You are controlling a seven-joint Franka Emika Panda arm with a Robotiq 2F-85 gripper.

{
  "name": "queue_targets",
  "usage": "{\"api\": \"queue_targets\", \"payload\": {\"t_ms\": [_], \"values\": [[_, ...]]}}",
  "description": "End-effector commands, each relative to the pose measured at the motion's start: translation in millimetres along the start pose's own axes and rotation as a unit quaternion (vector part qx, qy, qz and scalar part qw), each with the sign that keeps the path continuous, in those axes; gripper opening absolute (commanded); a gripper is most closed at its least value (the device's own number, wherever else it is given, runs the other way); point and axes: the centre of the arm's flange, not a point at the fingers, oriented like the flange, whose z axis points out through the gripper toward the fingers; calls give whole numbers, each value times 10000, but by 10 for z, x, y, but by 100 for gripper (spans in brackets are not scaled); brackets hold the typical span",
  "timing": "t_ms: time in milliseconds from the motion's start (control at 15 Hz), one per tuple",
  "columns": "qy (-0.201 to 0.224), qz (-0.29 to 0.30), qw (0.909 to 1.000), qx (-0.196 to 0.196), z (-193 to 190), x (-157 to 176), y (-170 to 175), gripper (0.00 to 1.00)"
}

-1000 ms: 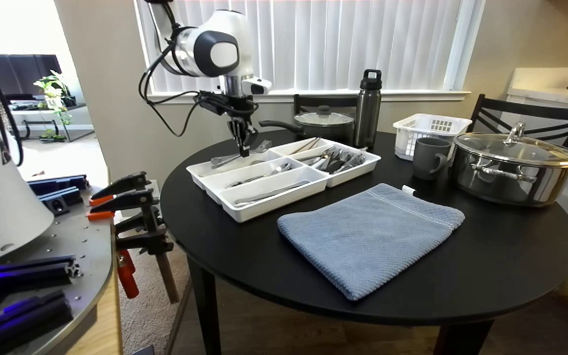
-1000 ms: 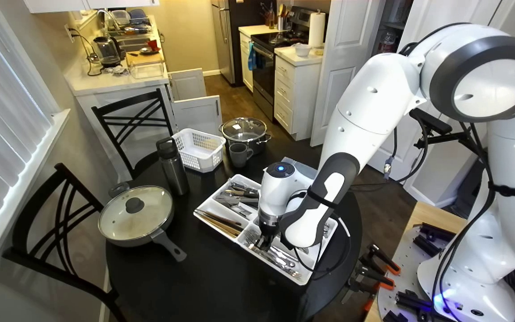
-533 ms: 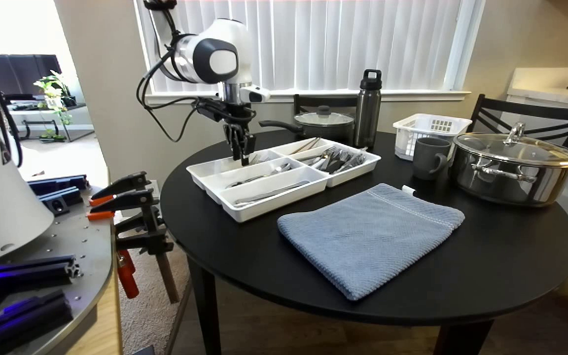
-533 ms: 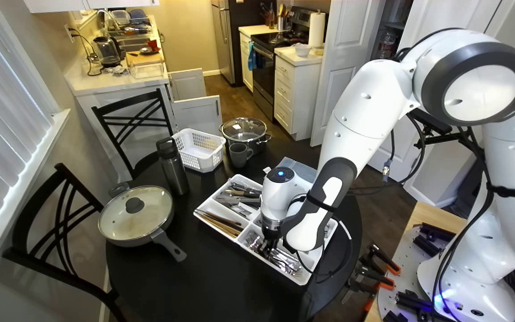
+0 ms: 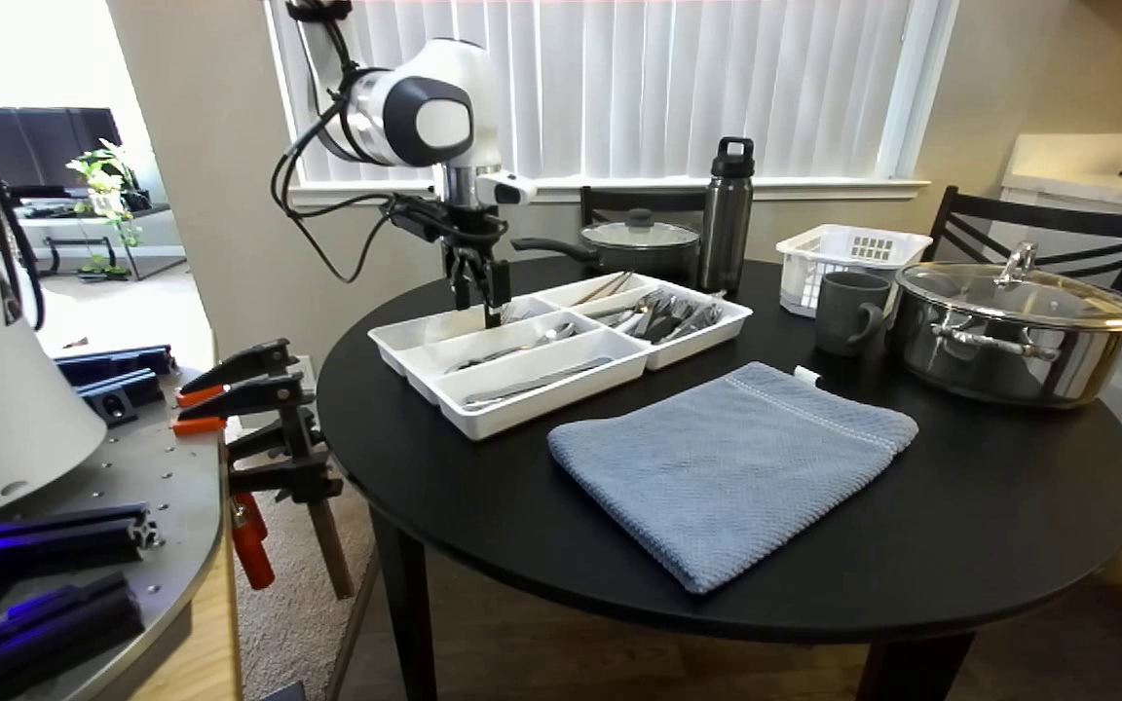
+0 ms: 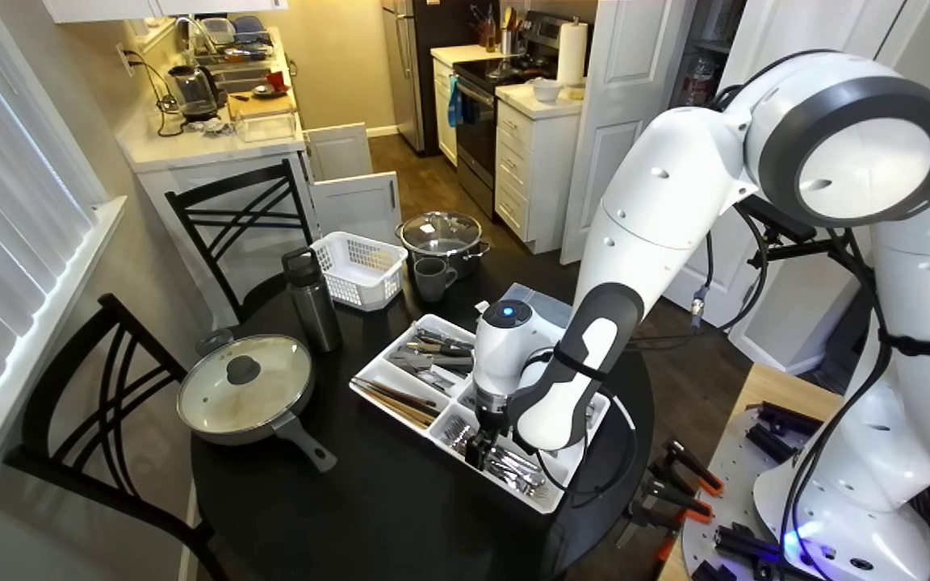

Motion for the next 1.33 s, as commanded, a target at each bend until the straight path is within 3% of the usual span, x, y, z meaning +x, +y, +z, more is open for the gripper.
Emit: {"api": "queue_targets", "payload": {"t_ms": [0, 667, 867, 933, 1067, 1133, 1267], "values": [[-97, 21, 9999, -11, 17, -56, 44, 67], [-195, 157, 9996, -105, 67, -77, 159, 3], [-227, 199, 9994, -145, 84, -75, 211, 1], [-240, 204, 9994, -152, 91, -74, 219, 27], [-256, 206, 9993, -166, 112, -77, 227, 29], [-267, 207, 9993, -166, 126, -79, 230, 6], [-258, 214, 9993, -157, 128, -89, 233, 2]]}}
